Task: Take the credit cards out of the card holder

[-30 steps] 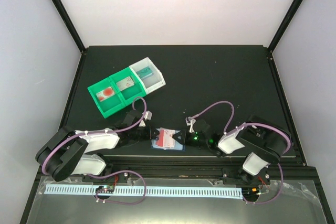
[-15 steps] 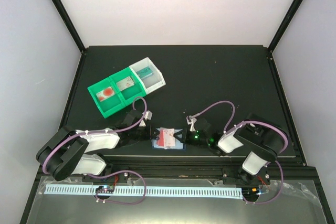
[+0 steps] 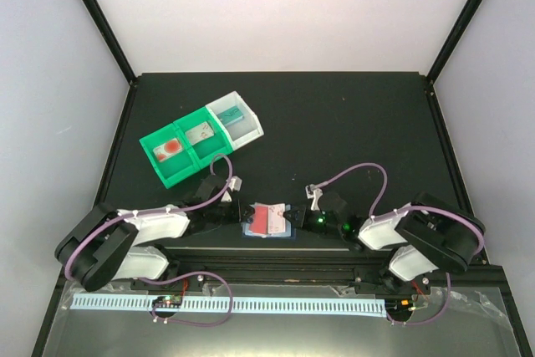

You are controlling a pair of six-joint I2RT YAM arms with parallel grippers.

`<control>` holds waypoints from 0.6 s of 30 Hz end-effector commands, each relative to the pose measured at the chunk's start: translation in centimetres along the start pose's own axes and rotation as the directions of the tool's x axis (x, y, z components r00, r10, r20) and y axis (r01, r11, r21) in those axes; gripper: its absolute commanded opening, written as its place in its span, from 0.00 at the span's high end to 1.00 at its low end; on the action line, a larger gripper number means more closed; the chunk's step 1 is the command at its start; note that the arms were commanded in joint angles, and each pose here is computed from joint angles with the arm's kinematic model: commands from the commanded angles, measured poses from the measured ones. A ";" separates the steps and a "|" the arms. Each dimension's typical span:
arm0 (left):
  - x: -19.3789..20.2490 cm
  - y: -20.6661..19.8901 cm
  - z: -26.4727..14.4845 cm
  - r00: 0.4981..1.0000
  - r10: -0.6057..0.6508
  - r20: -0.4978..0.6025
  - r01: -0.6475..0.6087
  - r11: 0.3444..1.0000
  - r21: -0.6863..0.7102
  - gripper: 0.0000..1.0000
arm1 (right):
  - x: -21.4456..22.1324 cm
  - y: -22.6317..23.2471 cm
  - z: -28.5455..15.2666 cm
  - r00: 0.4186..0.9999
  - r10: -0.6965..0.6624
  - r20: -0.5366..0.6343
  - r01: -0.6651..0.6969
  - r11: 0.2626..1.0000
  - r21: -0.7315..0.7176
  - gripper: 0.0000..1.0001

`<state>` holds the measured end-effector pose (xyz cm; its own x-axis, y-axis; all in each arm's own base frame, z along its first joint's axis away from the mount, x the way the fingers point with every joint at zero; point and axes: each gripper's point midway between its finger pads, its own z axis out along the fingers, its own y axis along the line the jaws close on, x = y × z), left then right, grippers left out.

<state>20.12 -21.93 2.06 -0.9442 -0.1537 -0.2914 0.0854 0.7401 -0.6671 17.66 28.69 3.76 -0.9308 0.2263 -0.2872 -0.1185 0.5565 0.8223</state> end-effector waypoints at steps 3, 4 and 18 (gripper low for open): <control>0.4 0.4 -1.8 0.999 -0.041 -0.007 0.040 0.997 -0.060 0.60 | -1.0 0.6 -0.9 0.999 0.000 0.041 -0.001 1.000 0.013 0.99; 0.1 -0.3 -2.2 0.999 -0.037 0.006 0.037 0.999 -0.039 0.54 | -1.1 0.8 -1.1 0.999 0.001 0.044 -0.001 1.000 0.008 0.99; -0.9 -9.0 -7.9 0.995 -0.012 0.102 -0.025 0.935 0.353 0.18 | -2.9 5.4 -3.8 0.993 0.020 0.115 -0.006 0.993 -0.121 0.99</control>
<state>18.84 -22.02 11.41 -0.8963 -0.2378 -0.3743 0.1760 0.5840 -0.7924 17.85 27.92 9.17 -0.8983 0.2867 -0.3330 -0.1599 0.4928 0.8553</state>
